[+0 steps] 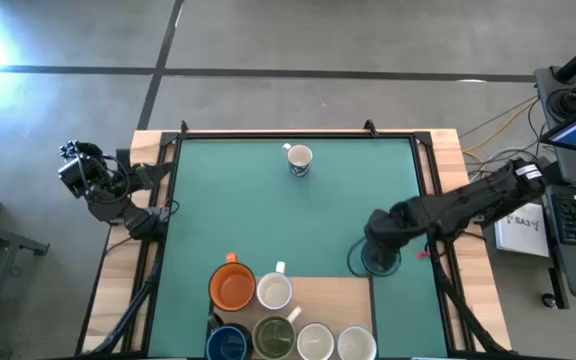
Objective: Place coffee mugs
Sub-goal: Put the light blue mug on the shelf
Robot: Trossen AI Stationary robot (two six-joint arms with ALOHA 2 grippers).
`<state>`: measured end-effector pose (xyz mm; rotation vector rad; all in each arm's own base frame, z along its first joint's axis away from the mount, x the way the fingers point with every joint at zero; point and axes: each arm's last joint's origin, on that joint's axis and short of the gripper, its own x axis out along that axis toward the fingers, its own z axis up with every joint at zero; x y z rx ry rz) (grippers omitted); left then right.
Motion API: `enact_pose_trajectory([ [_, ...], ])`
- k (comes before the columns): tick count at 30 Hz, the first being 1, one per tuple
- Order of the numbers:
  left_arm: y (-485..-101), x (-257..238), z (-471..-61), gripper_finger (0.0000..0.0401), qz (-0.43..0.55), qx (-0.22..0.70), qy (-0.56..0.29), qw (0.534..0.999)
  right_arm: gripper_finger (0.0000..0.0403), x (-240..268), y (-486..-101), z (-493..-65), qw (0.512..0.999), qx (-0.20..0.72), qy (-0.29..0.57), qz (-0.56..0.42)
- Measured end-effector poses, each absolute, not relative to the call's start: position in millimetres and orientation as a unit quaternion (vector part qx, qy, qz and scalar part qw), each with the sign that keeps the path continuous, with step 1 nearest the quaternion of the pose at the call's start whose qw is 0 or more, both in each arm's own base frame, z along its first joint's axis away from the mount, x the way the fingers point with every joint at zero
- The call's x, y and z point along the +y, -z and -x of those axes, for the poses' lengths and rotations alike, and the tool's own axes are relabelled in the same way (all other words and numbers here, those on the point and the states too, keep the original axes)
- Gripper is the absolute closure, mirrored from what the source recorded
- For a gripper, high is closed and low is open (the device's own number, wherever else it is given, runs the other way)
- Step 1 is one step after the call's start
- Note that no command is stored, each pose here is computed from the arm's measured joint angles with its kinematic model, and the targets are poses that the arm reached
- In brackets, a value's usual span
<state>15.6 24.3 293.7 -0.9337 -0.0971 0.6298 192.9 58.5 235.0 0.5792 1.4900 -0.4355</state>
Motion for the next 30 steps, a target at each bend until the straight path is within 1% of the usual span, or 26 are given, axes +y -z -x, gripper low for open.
enact_pose_trajectory([
  [4, -293, 25, -15, 0.0322, 0.437, -0.044, -0.3, 0.847, 0.0389, 38, -235, -197, 0.656, 0.648, 0.241, -0.304],
  [6, -293, 25, -15, 0.0322, 0.434, -0.042, -0.301, 0.848, 0.0389, 30, -237, -199, 0.651, 0.642, 0.247, -0.321],
  [10, -292, 25, -15, 0.0322, 0.432, -0.041, -0.302, 0.849, 0.039, 15, -252, -207, 0.673, 0.625, 0.228, -0.323],
  [15, -292, 25, -15, 0.0322, 0.435, -0.03, -0.299, 0.849, 0.039, 5, -284, -224, 0.72, 0.591, 0.196, -0.308],
  [17, -292, 25, -15, 0.0322, 0.428, -0.026, -0.299, 0.853, 0.039, 4, -297, -231, 0.731, 0.587, 0.179, -0.297],
  [21, -292, 25, -15, 0.0322, 0.421, -0.024, -0.299, 0.856, 0.039, 4, -319, -242, 0.728, 0.608, 0.165, -0.27],
  [27, -292, 25, -15, 0.0322, 0.422, -0.023, -0.298, 0.856, 0.039, 5, -340, -265, 0.725, 0.63, 0.147, -0.238],
  [30, -292, 25, -15, 0.0322, 0.422, -0.023, -0.298, 0.856, 0.039, 7, -348, -275, 0.736, 0.629, 0.125, -0.216],
])
